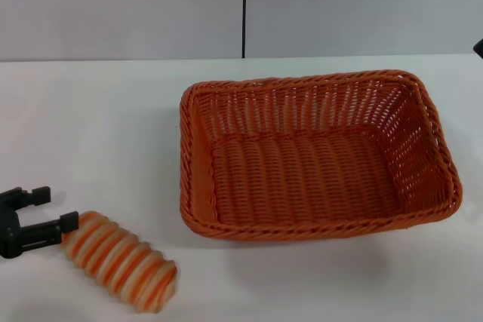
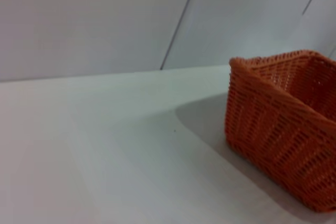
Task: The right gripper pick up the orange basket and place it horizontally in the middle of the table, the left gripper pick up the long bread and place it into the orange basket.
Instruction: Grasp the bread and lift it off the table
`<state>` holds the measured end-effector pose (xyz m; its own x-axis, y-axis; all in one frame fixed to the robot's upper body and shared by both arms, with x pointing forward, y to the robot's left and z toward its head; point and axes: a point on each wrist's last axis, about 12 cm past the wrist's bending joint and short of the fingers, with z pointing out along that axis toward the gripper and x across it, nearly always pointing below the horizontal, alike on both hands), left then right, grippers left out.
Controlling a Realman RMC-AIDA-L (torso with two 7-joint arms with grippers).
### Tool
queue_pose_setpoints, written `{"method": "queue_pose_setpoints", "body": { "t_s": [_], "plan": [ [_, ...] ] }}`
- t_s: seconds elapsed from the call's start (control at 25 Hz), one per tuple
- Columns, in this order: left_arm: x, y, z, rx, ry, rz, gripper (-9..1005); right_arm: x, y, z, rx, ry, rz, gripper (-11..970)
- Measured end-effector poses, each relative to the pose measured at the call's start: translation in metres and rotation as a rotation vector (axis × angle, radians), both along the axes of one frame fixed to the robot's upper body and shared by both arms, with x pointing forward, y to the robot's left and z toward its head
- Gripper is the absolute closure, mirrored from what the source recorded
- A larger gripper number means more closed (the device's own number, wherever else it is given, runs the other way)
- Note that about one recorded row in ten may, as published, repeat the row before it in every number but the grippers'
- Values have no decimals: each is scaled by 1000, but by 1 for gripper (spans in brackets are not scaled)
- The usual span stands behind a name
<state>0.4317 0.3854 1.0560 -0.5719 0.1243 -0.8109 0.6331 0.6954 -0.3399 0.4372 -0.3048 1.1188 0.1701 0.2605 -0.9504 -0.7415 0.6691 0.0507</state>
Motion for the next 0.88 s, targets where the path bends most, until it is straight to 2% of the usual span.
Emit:
{"method": "queue_pose_setpoints", "body": {
  "t_s": [0.48,0.88],
  "plan": [
    [5,-11,-11,-1,80,-46,196,0,0,-5,-1,8,-7,406],
    [7,-19,-17,12,104,-87,210,1,2,-6,-5,13,3,406]
  ]
}}
